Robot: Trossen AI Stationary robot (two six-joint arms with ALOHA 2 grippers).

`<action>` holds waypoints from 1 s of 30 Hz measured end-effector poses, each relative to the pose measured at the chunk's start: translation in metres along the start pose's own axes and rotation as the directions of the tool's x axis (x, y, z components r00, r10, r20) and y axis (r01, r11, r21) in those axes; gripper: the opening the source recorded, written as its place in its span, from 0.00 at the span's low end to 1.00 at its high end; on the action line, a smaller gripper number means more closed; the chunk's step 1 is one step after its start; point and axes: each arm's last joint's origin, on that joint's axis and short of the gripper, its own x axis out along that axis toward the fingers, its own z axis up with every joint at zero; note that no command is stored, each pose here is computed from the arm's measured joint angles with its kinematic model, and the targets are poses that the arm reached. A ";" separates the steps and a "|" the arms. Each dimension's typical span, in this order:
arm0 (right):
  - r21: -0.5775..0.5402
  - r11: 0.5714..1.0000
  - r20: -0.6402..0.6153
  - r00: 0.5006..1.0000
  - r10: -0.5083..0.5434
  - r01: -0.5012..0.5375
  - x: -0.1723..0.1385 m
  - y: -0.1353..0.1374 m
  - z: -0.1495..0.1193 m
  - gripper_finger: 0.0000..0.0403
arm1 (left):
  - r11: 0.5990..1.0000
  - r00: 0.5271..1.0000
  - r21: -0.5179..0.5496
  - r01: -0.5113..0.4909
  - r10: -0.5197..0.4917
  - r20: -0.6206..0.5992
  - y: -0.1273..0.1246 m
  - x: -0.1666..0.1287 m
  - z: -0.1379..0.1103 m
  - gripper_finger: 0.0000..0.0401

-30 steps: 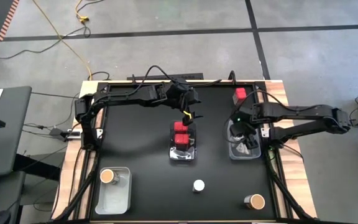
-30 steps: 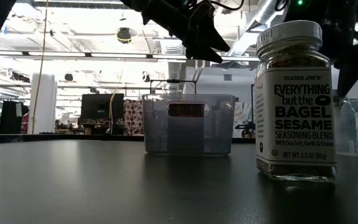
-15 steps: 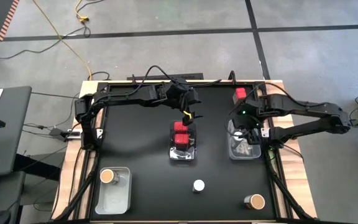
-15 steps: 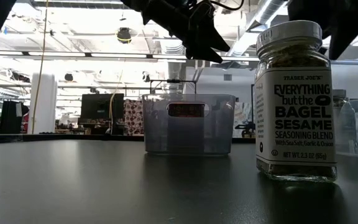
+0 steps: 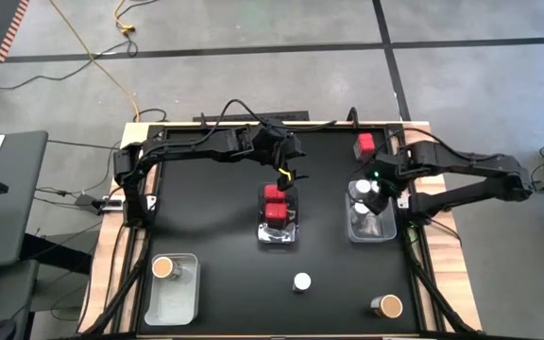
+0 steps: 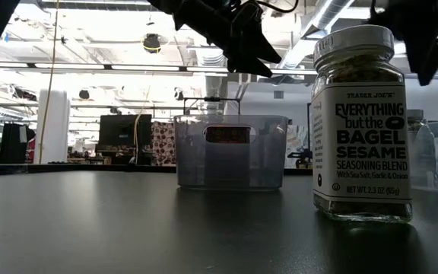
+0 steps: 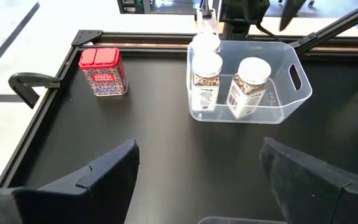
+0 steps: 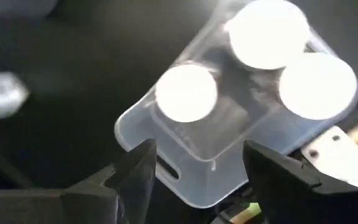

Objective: Sort spices by type
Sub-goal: Put the white seasoning bottle into the transparent bin

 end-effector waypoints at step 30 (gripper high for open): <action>0.320 0.925 0.536 0.765 -0.357 0.207 0.093 0.110 -0.128 0.66 | 0.997 0.993 0.075 0.025 -0.016 -0.119 -0.001 -0.001 -0.012 0.80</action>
